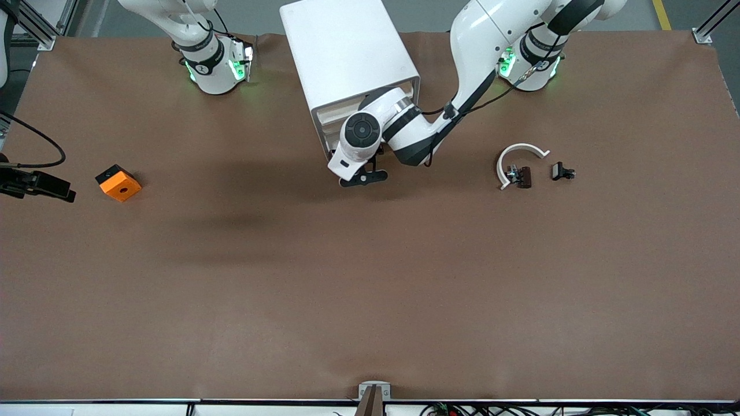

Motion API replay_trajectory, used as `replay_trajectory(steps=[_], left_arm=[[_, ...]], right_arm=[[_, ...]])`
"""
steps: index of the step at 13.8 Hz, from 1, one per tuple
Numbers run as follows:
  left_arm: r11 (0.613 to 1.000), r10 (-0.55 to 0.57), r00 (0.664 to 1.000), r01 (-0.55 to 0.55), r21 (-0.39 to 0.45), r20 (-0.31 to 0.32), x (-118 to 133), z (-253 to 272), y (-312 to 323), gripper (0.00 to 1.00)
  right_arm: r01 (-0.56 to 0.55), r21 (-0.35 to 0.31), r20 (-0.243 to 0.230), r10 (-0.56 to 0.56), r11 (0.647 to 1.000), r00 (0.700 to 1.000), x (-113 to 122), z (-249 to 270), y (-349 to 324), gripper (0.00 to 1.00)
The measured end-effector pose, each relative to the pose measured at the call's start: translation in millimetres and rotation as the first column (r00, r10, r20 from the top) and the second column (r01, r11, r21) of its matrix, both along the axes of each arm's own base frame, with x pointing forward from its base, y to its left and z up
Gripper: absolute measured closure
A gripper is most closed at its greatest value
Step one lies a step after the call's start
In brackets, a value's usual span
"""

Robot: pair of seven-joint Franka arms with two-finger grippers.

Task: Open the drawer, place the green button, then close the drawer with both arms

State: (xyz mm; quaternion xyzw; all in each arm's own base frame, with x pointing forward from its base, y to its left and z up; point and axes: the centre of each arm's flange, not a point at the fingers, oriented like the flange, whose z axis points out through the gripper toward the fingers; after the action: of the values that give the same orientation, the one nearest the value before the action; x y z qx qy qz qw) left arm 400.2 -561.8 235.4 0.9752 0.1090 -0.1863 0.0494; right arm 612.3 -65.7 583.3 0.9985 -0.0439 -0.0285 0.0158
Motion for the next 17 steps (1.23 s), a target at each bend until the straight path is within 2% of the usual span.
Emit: replay_trajectory(steps=[6,11,14,17], left_arm=[[0.99,0.139,0.987,-0.139,0.01,-0.082,-5.9,2.5,-4.8,0.0],[0.969,0.245,0.965,-0.24,0.058,-0.099,-5.9,2.6,-4.8,0.0],[0.951,0.308,0.946,-0.303,0.064,-0.098,15.9,5.9,8.4,0.0],[0.942,0.333,0.937,-0.327,0.074,-0.103,29.6,2.4,22.1,0.0]], right_arm=[[0.013,-0.005,0.049,-0.012,1.0,0.999,-4.5,28.4,-7.3,0.0],[0.015,-0.002,0.08,-0.014,1.0,0.997,-20.3,53.4,-7.7,0.0],[0.013,0.006,0.1,-0.013,1.0,0.995,-39.3,74.1,-6.0,0.0],[0.014,0.014,0.081,-0.015,1.0,0.997,-55.3,81.7,-5.3,0.0]])
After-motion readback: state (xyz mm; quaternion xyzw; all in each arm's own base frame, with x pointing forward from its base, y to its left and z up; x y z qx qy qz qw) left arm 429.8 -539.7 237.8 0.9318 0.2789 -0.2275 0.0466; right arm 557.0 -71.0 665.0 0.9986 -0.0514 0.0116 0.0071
